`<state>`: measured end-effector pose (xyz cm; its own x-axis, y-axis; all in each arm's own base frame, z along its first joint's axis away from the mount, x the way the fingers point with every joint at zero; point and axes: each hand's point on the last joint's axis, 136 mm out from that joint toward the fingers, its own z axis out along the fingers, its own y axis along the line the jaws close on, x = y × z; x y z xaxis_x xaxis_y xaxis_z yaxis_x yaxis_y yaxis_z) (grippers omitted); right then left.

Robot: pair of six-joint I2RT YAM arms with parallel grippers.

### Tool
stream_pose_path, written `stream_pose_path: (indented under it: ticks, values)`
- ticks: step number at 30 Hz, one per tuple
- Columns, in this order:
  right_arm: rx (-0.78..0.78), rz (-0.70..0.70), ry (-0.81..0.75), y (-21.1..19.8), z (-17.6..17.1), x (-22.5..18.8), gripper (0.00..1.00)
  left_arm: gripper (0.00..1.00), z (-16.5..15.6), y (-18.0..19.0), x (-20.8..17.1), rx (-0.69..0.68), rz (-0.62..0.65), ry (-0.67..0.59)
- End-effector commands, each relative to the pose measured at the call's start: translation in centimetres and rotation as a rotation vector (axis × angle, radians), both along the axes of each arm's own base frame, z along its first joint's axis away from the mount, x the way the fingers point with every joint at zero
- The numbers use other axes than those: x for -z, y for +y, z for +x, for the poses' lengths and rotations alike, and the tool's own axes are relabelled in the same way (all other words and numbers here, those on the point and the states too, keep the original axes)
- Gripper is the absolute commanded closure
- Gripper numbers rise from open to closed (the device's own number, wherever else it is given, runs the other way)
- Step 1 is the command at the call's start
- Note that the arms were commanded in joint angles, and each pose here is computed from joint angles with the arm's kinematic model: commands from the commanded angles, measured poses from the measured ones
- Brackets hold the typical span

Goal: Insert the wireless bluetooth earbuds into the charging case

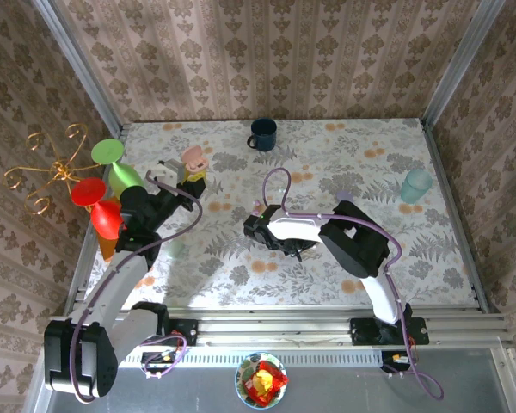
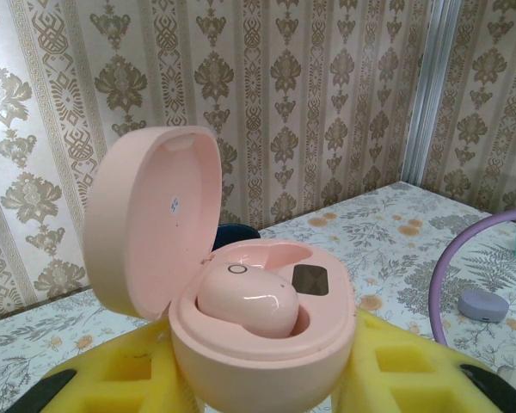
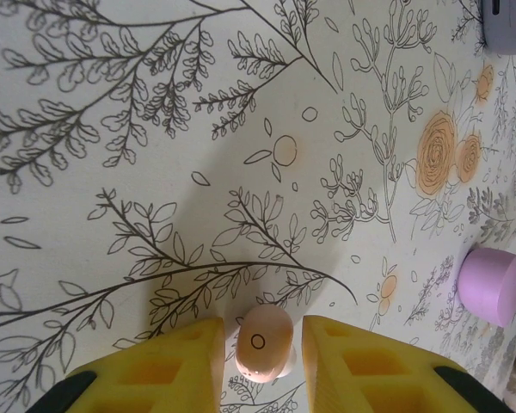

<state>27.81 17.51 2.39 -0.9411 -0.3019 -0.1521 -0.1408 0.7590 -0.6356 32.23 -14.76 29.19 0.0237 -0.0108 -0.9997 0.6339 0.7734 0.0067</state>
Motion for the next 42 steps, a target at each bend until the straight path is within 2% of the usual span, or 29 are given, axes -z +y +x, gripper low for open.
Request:
stream_pose_path:
  ticks: [1, 16, 21, 26, 37, 42]
  values:
    - [0.014, -0.053, -0.004, -1.2, -0.1, -0.1, 0.70, 0.68, -0.2, 0.2, -1.7, -0.003, -0.019, -0.054]
    - [0.008, -0.055, 0.035, -2.3, 0.2, 0.5, 0.78, 0.68, -0.5, 0.1, -1.9, 0.010, -0.029, -0.055]
    - [0.001, -0.018, 0.020, -2.0, 0.5, -0.7, 0.79, 0.68, -0.5, -0.1, -1.7, 0.022, -0.023, -0.053]
    - [-0.003, 0.143, -0.046, -0.9, 1.2, -2.9, 0.79, 0.68, -0.6, -0.7, -1.2, 0.041, -0.003, -0.049]
    - [-0.094, 0.717, -0.134, 3.6, 2.5, -8.1, 0.77, 0.68, -1.5, -4.0, 0.6, 0.171, 0.074, -0.063]
    - [-0.151, 0.896, -0.184, 4.4, 3.1, -11.6, 0.77, 0.68, -1.8, -6.1, 1.7, 0.240, 0.088, -0.057]
